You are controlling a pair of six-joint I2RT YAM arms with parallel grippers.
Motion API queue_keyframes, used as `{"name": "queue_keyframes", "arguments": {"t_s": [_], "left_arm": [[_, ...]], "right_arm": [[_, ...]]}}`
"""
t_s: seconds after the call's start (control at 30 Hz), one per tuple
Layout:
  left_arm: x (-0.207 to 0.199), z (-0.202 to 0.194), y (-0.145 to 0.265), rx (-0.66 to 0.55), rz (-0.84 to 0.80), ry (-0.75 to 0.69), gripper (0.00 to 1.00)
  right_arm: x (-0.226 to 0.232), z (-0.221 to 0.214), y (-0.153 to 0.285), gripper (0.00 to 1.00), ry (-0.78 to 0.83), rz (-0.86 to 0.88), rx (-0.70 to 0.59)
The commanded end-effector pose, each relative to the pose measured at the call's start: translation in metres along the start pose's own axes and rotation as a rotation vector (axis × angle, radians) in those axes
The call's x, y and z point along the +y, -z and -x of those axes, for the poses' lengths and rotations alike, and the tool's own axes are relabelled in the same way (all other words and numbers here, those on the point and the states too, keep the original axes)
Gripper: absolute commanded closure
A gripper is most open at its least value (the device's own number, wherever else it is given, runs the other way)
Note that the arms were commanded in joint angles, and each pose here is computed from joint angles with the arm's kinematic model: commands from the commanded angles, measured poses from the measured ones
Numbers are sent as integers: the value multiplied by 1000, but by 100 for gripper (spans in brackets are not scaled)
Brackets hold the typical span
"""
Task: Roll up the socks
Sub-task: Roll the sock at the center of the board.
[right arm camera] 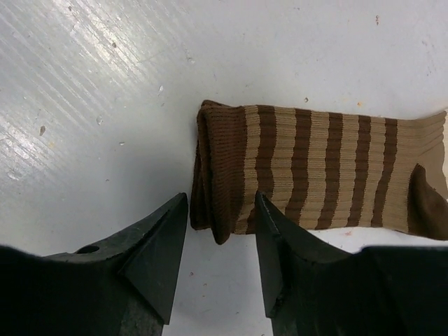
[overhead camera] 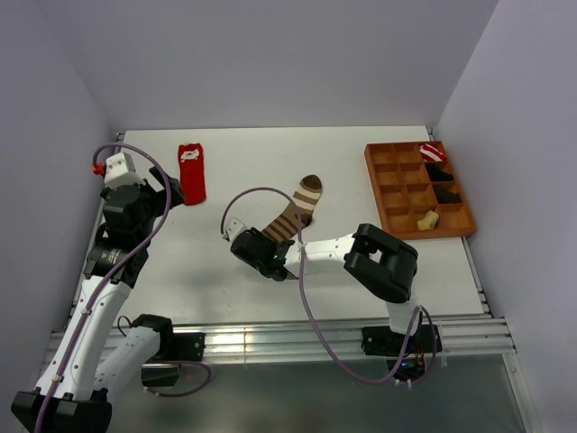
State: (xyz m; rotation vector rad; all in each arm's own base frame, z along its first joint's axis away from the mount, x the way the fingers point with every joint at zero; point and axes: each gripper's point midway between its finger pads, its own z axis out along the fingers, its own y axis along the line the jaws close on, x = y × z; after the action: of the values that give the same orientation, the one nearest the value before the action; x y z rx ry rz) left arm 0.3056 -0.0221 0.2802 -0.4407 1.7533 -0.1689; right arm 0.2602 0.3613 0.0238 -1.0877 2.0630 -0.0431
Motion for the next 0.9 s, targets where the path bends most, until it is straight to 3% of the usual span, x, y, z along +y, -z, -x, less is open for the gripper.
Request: {"name": "queue_keyframes", "arguments": {"t_s": [0.0, 0.2, 0.27, 0.47, 0.87], "left_arm": [[-5, 9, 0, -28, -19, 19, 3], [-5, 8, 0, -27, -21, 20, 2], [-5, 7, -1, -23, -22, 19, 3], [-6, 6, -1, -20, -26, 19, 3], [-17, -10, -3, 54, -80, 54, 3]], "right_arm": [[2, -2, -7, 50, 27, -30, 9], [4, -13, -10, 58, 60, -46, 34], [7, -15, -10, 64, 71, -52, 33], [8, -15, -10, 98, 47, -57, 12], [17, 33, 18, 100, -227, 120, -173]]}}
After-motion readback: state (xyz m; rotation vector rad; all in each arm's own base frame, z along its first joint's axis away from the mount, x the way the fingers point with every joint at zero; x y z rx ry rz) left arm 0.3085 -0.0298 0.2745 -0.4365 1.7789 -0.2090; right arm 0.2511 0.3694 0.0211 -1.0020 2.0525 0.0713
